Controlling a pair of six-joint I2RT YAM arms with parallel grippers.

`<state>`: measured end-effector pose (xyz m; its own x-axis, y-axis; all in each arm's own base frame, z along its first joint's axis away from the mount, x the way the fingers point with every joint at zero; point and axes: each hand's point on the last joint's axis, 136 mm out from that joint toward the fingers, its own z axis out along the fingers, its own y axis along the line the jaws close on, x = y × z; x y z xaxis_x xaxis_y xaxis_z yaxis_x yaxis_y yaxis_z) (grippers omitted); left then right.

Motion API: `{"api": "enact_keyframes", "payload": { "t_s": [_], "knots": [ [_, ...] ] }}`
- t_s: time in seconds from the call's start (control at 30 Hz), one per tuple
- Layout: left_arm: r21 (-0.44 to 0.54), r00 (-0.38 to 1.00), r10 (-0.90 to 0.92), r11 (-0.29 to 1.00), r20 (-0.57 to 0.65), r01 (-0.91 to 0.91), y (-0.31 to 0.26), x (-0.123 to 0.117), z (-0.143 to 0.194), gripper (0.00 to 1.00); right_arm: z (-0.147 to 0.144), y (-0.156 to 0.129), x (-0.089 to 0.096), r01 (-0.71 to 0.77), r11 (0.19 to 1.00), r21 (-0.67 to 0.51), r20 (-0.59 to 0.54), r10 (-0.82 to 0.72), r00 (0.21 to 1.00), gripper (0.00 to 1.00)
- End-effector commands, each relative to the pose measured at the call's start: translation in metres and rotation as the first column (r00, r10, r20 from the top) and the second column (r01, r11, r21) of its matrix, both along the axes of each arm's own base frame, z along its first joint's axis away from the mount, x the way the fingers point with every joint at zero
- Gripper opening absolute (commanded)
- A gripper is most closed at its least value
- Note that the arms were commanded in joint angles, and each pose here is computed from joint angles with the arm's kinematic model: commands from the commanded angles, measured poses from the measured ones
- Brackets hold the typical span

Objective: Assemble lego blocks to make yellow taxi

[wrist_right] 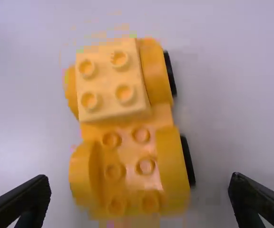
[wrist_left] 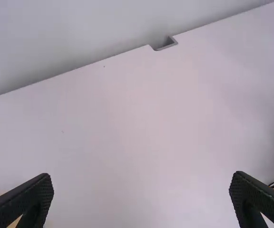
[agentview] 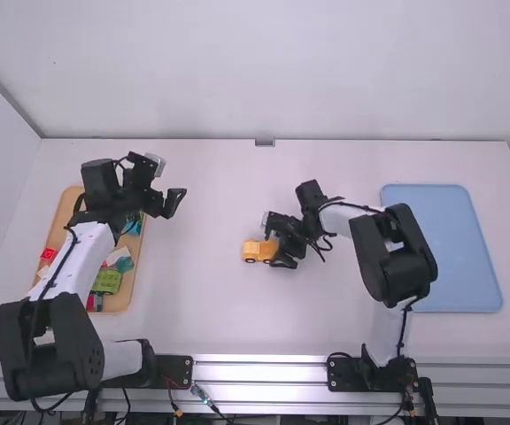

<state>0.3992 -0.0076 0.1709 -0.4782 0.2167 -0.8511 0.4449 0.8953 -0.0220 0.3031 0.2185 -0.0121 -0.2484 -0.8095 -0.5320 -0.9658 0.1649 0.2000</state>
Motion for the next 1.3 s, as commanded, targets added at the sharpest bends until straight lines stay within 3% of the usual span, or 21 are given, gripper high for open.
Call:
{"api": "enact_keyframes", "payload": {
  "t_s": [0.0, 0.07, 0.2, 0.23, 0.33, 0.43, 0.7, 0.83, 1.1, 1.13, 1.27],
  "knots": [
    [-0.011, 1.0, 0.003, 1.0, 0.008, -0.003, -0.001, -0.003, 0.008, 0.99, 0.027, -0.012, 0.024, 0.033, 0.995, -0.091, 0.122, -0.022, 0.992, 0.99],
    [0.004, 1.0, 0.029, 1.0, -0.012, -0.029, 0.004, -0.004, 0.003, 0.99, 0.038, -0.016, 0.024, 0.041, 0.993, -0.111, 0.132, -0.026, 0.991, 0.99],
    [0.065, 0.959, 0.266, 0.963, -0.1, -0.261, 0.04, -0.005, -0.014, 0.99, 0.062, -0.021, 0.026, 0.056, 0.99, -0.128, 0.171, -0.033, 0.985, 0.99],
    [0.104, 0.863, 0.487, 0.873, -0.134, -0.477, 0.073, -0.008, -0.02, 0.99, 0.073, -0.023, 0.029, 0.072, 0.989, -0.13, 0.201, -0.045, 0.979, 0.99],
    [0.191, 0.756, 0.642, 0.764, -0.129, -0.617, 0.104, -0.019, -0.026, 0.99, 0.085, -0.027, 0.034, 0.115, 0.984, -0.135, 0.24, -0.08, 0.967, 0.99],
    [0.257, 0.742, 0.66, 0.741, -0.114, -0.62, 0.113, -0.024, -0.028, 0.99, 0.094, -0.031, 0.038, 0.152, 0.978, -0.147, 0.27, -0.108, 0.957, 0.99],
    [0.278, 0.651, 0.725, 0.688, -0.224, -0.67, 0.156, -0.035, -0.031, 0.99, 0.097, -0.041, 0.043, 0.191, 0.963, -0.189, 0.306, -0.126, 0.944, 0.99],
    [0.253, 0.619, 0.703, 0.707, -0.349, -0.661, 0.181, -0.029, -0.042, 0.99, 0.098, -0.04, 0.044, 0.189, 0.965, -0.182, 0.311, -0.126, 0.942, 0.99],
    [0.309, 0.515, 0.632, 0.754, -0.579, -0.579, 0.213, -0.029, -0.081, 0.99, 0.102, -0.036, 0.05, 0.243, 0.959, -0.147, 0.306, -0.19, 0.933, 0.99],
    [0.31, 0.512, 0.632, 0.754, -0.582, -0.579, 0.214, -0.03, -0.082, 0.98, 0.102, -0.036, 0.05, 0.244, 0.959, -0.147, 0.306, -0.19, 0.933, 0.99],
    [0.314, 0.488, 0.618, 0.761, -0.616, -0.568, 0.213, -0.029, -0.095, 0.71, 0.101, -0.036, 0.049, 0.241, 0.959, -0.15, 0.302, -0.188, 0.935, 0.99]
  ]
}}
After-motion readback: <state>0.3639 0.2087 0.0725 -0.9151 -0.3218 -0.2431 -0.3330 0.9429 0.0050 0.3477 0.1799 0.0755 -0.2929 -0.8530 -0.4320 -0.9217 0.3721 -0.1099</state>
